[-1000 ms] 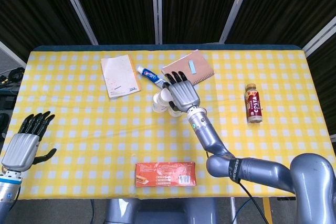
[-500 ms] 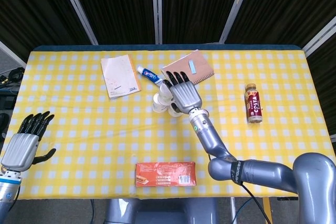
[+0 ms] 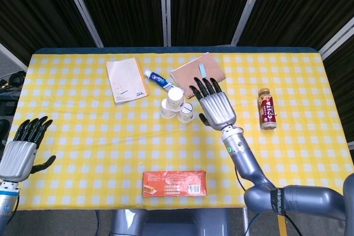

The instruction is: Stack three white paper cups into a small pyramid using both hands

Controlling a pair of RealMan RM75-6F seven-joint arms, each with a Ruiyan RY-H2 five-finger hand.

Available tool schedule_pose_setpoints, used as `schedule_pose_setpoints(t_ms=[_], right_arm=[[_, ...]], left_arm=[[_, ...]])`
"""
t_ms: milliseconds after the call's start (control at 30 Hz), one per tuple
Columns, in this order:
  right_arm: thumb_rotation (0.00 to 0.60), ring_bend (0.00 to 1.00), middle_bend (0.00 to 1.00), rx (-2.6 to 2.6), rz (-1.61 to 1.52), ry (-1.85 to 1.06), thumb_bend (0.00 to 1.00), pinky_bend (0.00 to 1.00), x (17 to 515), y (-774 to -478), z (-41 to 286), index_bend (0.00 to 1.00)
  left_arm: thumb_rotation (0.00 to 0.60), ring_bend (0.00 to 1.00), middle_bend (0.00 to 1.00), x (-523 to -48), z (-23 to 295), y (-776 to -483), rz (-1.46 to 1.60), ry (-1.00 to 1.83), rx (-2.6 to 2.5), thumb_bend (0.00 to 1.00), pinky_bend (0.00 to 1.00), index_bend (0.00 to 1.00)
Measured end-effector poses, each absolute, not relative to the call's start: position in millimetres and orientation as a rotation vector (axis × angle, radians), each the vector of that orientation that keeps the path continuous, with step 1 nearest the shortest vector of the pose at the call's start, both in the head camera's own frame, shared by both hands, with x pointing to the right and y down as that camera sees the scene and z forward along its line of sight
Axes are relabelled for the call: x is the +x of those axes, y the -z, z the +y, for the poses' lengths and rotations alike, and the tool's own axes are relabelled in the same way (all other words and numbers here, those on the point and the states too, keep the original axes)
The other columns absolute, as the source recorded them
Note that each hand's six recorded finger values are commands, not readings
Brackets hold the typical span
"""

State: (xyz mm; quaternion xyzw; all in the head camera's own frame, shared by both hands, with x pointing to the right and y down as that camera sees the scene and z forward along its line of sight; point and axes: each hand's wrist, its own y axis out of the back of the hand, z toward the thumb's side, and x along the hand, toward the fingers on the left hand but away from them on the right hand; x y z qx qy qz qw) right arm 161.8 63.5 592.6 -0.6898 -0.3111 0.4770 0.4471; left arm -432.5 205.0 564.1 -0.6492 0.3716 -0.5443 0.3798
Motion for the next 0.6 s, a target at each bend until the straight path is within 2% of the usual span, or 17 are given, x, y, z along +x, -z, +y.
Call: schedule_pose_setpoints(t_ms=[300,600], right_arm=[[0.6,0.0,0.0,-1.639,-0.892,-1.226,0.2,0.0,271.0,-577.1,124.0,0.04],[0.6,0.0,0.0,-1.567,-1.016,-1.324,0.19,0.0,382.4,-571.9,196.6,0.03]], left_arm=[[0.6,0.0,0.0,-423.4,214.0,-563.0,0.925,1.358,-1.625,0.23,0.0,0.0],[0.6,0.0,0.0,-415.4,230.5,-568.1,0.891,1.336,-1.602,0.23,0.0,0.0]])
